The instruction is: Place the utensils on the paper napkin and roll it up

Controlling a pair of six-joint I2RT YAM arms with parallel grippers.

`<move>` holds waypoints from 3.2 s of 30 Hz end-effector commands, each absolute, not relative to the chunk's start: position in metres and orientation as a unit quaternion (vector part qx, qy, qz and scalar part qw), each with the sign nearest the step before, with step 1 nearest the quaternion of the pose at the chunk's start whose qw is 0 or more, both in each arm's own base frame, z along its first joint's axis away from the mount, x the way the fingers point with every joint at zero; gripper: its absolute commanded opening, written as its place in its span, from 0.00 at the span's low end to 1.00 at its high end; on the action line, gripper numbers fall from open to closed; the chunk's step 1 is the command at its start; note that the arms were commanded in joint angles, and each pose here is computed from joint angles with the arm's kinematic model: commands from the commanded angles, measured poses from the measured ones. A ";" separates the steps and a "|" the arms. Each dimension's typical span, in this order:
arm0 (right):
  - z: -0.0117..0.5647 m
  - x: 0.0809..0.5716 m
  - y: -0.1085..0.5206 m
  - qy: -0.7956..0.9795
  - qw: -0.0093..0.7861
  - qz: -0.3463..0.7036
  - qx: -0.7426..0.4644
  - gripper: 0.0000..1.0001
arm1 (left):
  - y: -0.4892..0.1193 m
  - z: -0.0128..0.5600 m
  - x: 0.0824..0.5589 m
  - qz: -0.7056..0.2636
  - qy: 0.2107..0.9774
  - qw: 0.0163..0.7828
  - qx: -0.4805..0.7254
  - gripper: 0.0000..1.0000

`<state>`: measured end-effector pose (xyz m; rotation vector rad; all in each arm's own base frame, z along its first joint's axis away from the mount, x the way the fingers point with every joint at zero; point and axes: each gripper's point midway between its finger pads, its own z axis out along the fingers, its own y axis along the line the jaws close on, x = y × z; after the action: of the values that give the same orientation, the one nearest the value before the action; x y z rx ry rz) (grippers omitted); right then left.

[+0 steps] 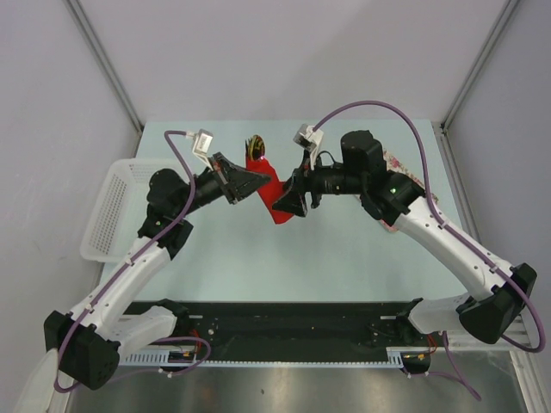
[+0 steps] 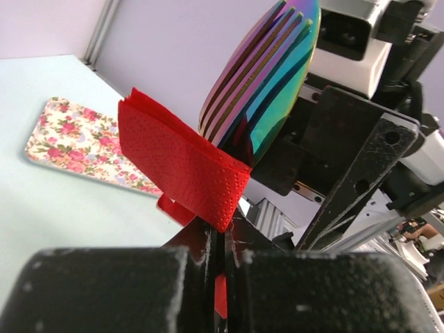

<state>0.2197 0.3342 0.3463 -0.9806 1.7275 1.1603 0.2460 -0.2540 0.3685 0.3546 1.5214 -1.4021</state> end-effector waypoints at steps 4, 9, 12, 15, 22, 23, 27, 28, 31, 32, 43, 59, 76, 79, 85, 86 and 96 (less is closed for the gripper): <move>0.351 0.209 0.347 0.656 0.391 0.505 -0.403 0.65 | -0.253 0.412 0.222 -0.620 0.558 0.520 0.184 0.00; 0.354 0.204 0.349 0.648 0.383 0.520 -0.404 0.61 | -0.253 0.417 0.213 -0.633 0.544 0.515 0.197 0.00; 0.360 0.199 0.352 0.635 0.378 0.537 -0.406 0.50 | -0.254 0.419 0.208 -0.640 0.537 0.511 0.203 0.00; 0.364 0.193 0.353 0.626 0.368 0.553 -0.407 0.41 | -0.254 0.419 0.206 -0.643 0.536 0.508 0.205 0.00; 0.374 0.174 0.360 0.608 0.341 0.589 -0.410 0.34 | -0.253 0.420 0.210 -0.642 0.538 0.511 0.195 0.00; 0.375 0.172 0.361 0.606 0.339 0.591 -0.410 0.33 | -0.253 0.421 0.210 -0.642 0.537 0.511 0.195 0.00; 0.379 0.168 0.365 0.599 0.336 0.599 -0.412 0.05 | -0.254 0.420 0.212 -0.641 0.541 0.510 0.191 0.00; 0.379 0.171 0.365 0.603 0.338 0.597 -0.407 0.00 | -0.254 0.419 0.212 -0.641 0.542 0.509 0.191 0.00; 0.382 0.178 0.364 0.612 0.345 0.597 -0.388 0.00 | -0.253 0.414 0.211 -0.636 0.554 0.503 0.191 0.13; 0.384 0.185 0.361 0.615 0.352 0.597 -0.377 0.00 | -0.251 0.412 0.212 -0.632 0.558 0.503 0.189 0.23; 0.409 0.210 0.354 0.610 0.382 0.626 -0.300 0.00 | -0.219 0.393 0.238 -0.585 0.640 0.480 0.135 0.74; 0.404 0.216 0.368 0.607 0.381 0.639 -0.279 0.00 | -0.239 0.406 0.227 -0.652 0.601 0.443 0.131 0.75; 0.394 0.218 0.368 0.615 0.385 0.630 -0.279 0.00 | -0.252 0.399 0.223 -0.693 0.592 0.399 0.104 0.03; 0.392 0.219 0.366 0.619 0.387 0.623 -0.281 0.00 | -0.250 0.395 0.222 -0.682 0.599 0.404 0.115 0.00; 0.385 0.222 0.362 0.637 0.387 0.603 -0.285 0.56 | -0.233 0.373 0.224 -0.643 0.632 0.409 0.141 0.00; 0.384 0.225 0.360 0.641 0.388 0.598 -0.284 0.64 | -0.229 0.368 0.224 -0.631 0.635 0.418 0.155 0.00; 0.353 0.243 0.337 0.695 0.375 0.542 -0.288 1.00 | -0.138 0.298 0.234 -0.516 0.751 0.380 0.156 0.00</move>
<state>0.2380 0.3519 0.3431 -0.7018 1.7916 1.4639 0.2530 -0.1760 0.3189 0.3066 1.8027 -1.3742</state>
